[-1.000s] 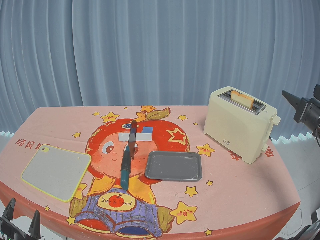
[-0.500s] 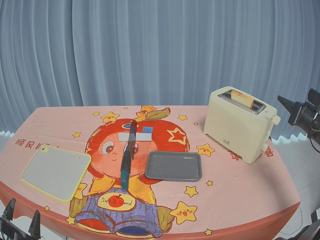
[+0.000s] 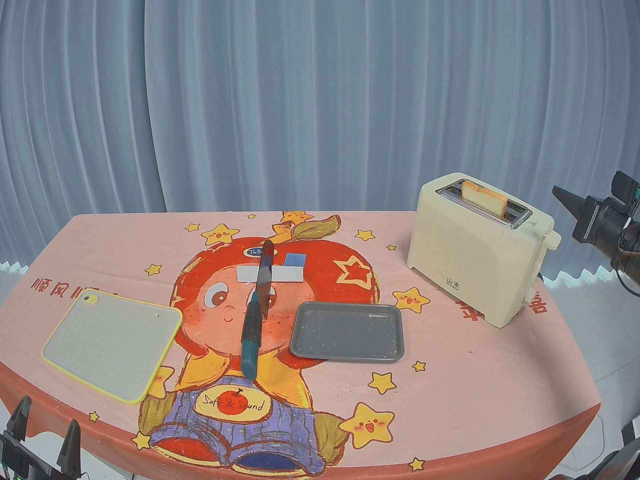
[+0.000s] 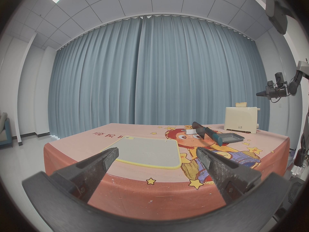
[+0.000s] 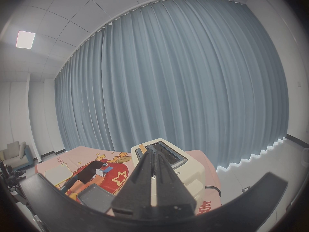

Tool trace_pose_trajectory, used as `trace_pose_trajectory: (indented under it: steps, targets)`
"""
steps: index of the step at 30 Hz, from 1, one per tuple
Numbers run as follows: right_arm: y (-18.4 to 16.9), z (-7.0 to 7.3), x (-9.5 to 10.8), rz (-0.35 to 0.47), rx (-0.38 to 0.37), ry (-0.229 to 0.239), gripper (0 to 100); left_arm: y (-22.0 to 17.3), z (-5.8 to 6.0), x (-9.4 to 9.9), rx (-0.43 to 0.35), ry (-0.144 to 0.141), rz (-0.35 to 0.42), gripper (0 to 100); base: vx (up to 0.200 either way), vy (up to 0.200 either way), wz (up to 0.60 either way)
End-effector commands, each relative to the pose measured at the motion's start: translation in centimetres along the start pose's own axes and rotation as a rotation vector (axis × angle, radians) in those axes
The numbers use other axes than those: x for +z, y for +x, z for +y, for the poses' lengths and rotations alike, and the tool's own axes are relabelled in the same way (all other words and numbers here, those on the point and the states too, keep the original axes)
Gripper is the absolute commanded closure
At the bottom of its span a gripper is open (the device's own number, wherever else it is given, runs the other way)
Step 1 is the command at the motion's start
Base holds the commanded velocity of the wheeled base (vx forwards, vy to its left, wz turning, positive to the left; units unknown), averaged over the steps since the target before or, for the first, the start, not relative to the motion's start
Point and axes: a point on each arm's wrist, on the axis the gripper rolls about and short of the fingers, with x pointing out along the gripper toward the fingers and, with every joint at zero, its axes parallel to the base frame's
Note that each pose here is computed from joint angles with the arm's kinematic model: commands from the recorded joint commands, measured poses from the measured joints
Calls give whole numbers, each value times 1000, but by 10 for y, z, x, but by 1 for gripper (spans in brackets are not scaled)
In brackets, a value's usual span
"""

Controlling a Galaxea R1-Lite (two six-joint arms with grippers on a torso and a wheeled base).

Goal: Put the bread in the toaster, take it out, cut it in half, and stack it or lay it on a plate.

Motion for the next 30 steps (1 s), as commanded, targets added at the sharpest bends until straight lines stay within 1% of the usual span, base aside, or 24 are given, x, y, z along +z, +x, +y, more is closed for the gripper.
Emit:
trace_pose_trajectory:
  steps: [1,9,15,19,22,27,30]
  targets:
    - [3,-2,0,5,-7,1,100,1,0,-5,1,-1,19,0,0,0,0]
    - [11,-7,-7,-15,-14,-2,100,1,0,-5,1,0,19,0,0,0,0]
    - [12,-7,-7,-23,-13,0,100,1,0,-5,1,-1,19,0,0,0,0]
    - [16,-9,-12,-2,-18,3,100,1,0,-5,1,0,19,0,0,0,0]
    - [19,-14,-15,12,-33,6,100,1,0,-5,1,-1,19,0,0,0,0]
    - [21,-16,-17,22,-37,10,100,1,0,-5,1,0,19,0,0,0,0]
    - [21,-20,-18,25,-59,15,100,1,0,-5,1,0,19,0,0,0,0]
